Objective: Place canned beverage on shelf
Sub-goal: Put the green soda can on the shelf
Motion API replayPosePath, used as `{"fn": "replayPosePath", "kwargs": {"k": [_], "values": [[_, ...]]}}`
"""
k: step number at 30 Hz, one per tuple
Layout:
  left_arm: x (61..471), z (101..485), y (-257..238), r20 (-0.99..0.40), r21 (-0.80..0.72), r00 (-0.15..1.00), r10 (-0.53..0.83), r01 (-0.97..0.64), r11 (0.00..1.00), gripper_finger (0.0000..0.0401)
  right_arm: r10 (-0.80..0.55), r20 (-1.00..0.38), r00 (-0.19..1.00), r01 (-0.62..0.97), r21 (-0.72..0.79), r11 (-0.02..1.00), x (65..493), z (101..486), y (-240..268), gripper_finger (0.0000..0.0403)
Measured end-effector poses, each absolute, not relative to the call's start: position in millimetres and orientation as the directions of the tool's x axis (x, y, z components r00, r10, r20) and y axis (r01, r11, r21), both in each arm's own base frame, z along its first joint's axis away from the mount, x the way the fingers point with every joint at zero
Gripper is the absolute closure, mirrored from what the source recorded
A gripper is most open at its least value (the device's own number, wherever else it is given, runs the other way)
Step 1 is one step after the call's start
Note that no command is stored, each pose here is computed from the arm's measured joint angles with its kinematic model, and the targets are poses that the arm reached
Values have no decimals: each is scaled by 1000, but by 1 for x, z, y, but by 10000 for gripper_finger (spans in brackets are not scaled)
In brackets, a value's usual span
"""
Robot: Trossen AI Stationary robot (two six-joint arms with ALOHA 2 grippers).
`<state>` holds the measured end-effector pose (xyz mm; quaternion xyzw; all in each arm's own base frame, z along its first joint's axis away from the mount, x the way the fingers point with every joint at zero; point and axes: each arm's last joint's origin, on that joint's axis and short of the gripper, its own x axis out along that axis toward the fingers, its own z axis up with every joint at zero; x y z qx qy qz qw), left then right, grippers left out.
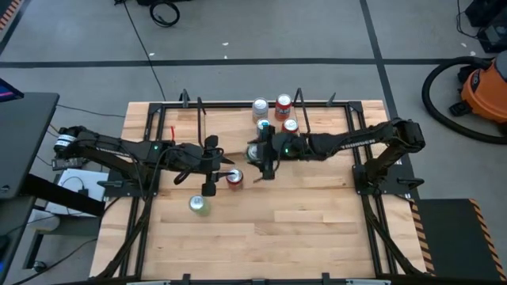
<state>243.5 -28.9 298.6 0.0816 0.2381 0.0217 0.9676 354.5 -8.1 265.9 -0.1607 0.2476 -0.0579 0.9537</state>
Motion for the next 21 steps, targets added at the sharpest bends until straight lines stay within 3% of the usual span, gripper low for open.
{"fn": "replayPosePath", "kwargs": {"k": [7,13,21], "values": [[244,299,-29,-457,169,886,80,-2,986,241,-135,-382,914,17,-296,955,368,287,-35,82],[243,298,-29,-468,153,880,81,-9,988,241,-139,-446,884,-4,-306,952,399,289,-59,82],[237,289,-34,-551,80,832,67,-28,996,241,-217,-486,847,121,-221,968,436,297,-101,82]]}}
